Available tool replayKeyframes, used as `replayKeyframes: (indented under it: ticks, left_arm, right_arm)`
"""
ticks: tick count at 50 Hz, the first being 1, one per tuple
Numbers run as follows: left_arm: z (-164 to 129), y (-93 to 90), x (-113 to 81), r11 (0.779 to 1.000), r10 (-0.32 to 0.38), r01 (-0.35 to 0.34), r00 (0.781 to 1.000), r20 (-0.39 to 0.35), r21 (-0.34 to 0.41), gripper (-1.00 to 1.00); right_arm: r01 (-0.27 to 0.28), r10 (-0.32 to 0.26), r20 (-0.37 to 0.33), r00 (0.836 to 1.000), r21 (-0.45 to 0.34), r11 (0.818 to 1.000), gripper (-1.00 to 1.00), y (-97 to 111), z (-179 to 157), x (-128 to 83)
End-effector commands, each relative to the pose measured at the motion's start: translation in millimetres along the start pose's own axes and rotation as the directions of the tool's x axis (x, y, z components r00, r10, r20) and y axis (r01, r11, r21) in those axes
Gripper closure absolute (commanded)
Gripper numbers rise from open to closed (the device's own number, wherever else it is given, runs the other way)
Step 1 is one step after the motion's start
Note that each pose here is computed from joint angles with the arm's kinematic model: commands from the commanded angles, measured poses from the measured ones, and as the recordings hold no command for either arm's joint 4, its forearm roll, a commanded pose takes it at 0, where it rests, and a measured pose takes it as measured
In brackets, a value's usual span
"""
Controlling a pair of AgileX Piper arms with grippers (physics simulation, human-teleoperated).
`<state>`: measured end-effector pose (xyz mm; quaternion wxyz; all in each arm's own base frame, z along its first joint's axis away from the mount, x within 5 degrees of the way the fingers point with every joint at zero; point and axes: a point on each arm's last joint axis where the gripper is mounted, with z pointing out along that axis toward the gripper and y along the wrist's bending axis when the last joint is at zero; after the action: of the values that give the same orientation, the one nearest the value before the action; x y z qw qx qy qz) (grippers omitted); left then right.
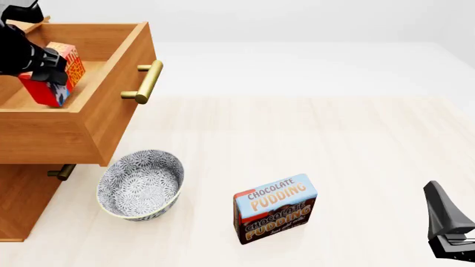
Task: Put the butter at the back in the top drawer of the cabinet and close it.
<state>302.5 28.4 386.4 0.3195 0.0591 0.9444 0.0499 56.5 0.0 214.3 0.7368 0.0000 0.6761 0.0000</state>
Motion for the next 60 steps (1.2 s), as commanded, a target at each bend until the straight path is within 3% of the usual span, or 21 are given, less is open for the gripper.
replayKeyframes:
  ticks: [1, 7, 8, 20, 21, 25, 28, 31, 42, 45, 48, 60]
  left_arm:
    - [-5.7, 0.9, -2.2, 1.000, 0.012, -0.012, 1.000, 0.025, -0.008, 1.00]
    - [-6.5, 0.5, -3.3, 1.000, 0.011, -0.011, 1.000, 0.029, -0.007, 1.00]
    - [-6.2, 0.4, -3.2, 1.000, 0.011, -0.011, 1.000, 0.029, -0.007, -1.00]
    - [-11.3, -5.3, -7.4, 1.000, 0.011, -0.012, 0.999, 0.044, 0.004, -1.00]
    - [-72.9, -29.2, -31.8, 0.999, 0.014, -0.025, 0.977, 0.213, 0.046, -1.00]
    - [-82.8, -34.1, -35.0, 0.998, 0.015, -0.030, 0.971, 0.240, 0.058, -1.00]
    - [-111.5, -47.3, -44.1, 0.995, 0.016, -0.049, 0.943, 0.332, 0.092, -1.00]
    - [-126.8, -49.1, -47.0, 0.994, 0.009, -0.049, 0.930, 0.368, 0.101, -1.00]
    - [-137.7, -52.7, -45.1, 0.992, 0.012, -0.061, 0.919, 0.393, 0.112, -1.00]
    - [-143.5, -56.2, -45.1, 0.990, 0.014, -0.070, 0.911, 0.412, 0.122, -1.00]
    - [-155.9, -68.2, -44.5, 0.982, 0.032, -0.114, 0.887, 0.461, 0.151, -1.00]
    - [-148.5, -89.6, -43.7, 0.965, 0.060, -0.169, 0.885, 0.461, 0.200, -1.00]
  right_arm:
    - [0.000, 0.000, 0.000, 1.000, 0.000, 1.000, -1.00, 0.0, 0.0, 0.0]
    - [0.000, 0.000, 0.000, 1.000, 0.000, 1.000, -1.00, 0.0, 0.0, 0.0]
    - [0.000, 0.000, 0.000, 1.000, 0.000, 1.000, -1.00, 0.0, 0.0, 0.0]
    - [0.000, 0.000, 0.000, 1.000, 0.000, 1.000, -1.00, 0.0, 0.0, 0.0]
    - [0.000, 0.000, 0.000, 1.000, 0.000, 1.000, -1.00, 0.0, 0.0, 0.0]
    - [0.000, 0.000, 0.000, 1.000, 0.000, 1.000, -1.00, 0.0, 0.0, 0.0]
    - [0.000, 0.000, 0.000, 1.000, 0.000, 1.000, -1.00, 0.0, 0.0, 0.0]
    - [0.000, 0.000, 0.000, 1.000, 0.000, 1.000, -1.00, 0.0, 0.0, 0.0]
    - [0.000, 0.000, 0.000, 1.000, 0.000, 1.000, -1.00, 0.0, 0.0, 0.0]
    - [0.000, 0.000, 0.000, 1.000, 0.000, 1.000, -1.00, 0.0, 0.0, 0.0]
    - [0.000, 0.000, 0.000, 1.000, 0.000, 1.000, -1.00, 0.0, 0.0, 0.0]
    - [0.000, 0.000, 0.000, 1.000, 0.000, 1.000, -1.00, 0.0, 0.0, 0.0]
